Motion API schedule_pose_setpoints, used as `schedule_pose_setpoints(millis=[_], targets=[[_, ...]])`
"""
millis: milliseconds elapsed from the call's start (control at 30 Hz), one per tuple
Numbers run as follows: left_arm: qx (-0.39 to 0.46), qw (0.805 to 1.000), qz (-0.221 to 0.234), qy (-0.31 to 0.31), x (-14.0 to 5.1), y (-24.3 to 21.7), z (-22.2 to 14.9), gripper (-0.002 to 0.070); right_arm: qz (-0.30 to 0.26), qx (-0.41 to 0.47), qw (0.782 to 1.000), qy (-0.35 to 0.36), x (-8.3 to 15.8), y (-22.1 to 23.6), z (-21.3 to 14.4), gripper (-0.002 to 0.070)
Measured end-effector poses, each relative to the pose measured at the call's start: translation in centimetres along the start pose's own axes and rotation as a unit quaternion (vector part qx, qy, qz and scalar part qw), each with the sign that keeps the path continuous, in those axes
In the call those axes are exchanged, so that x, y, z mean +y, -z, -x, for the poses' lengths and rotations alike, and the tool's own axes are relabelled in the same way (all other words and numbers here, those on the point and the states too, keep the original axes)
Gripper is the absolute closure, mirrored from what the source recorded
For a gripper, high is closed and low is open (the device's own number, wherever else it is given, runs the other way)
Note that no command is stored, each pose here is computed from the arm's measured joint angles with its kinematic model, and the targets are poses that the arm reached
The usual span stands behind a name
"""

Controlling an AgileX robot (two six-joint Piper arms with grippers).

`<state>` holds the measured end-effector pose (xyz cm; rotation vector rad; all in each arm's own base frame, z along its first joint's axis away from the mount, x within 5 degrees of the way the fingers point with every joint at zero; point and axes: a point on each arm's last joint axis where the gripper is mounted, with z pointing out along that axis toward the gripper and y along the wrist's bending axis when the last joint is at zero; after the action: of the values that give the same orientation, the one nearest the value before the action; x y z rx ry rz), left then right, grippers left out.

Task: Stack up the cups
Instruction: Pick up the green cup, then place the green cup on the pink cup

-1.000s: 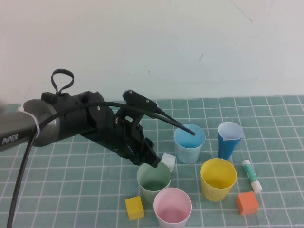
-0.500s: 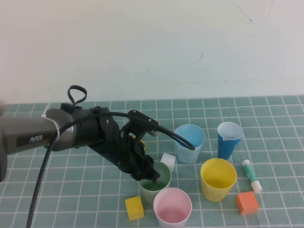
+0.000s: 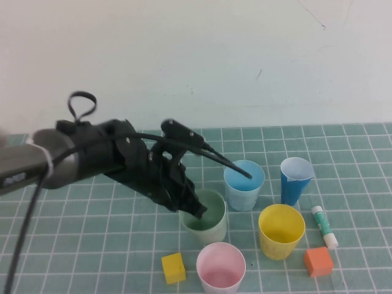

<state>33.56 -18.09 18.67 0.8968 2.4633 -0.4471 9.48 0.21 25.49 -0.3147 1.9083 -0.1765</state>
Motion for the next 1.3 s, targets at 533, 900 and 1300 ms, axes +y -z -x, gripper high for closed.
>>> schedule_pose_setpoints(millis=[533, 900, 1300], targets=[[0.02, 0.993, -0.113, -0.035, -4.5, 7.5, 0.3, 0.0666, 0.001, 0.003, 1.0, 0.0, 0.1, -0.1, -0.2, 0.0678], [0.072, 0.983, -0.079, -0.15, -7.1, 3.6, -0.4, 0.0666, -0.003, 0.0, 1.0, -0.001, 0.1, -0.2, -0.4, 0.0678], [0.058, 0.986, -0.06, -0.145, -6.7, 3.1, -0.1, 0.0666, -0.004, -0.002, 1.0, -0.001, 0.1, -0.2, -0.4, 0.0678]])
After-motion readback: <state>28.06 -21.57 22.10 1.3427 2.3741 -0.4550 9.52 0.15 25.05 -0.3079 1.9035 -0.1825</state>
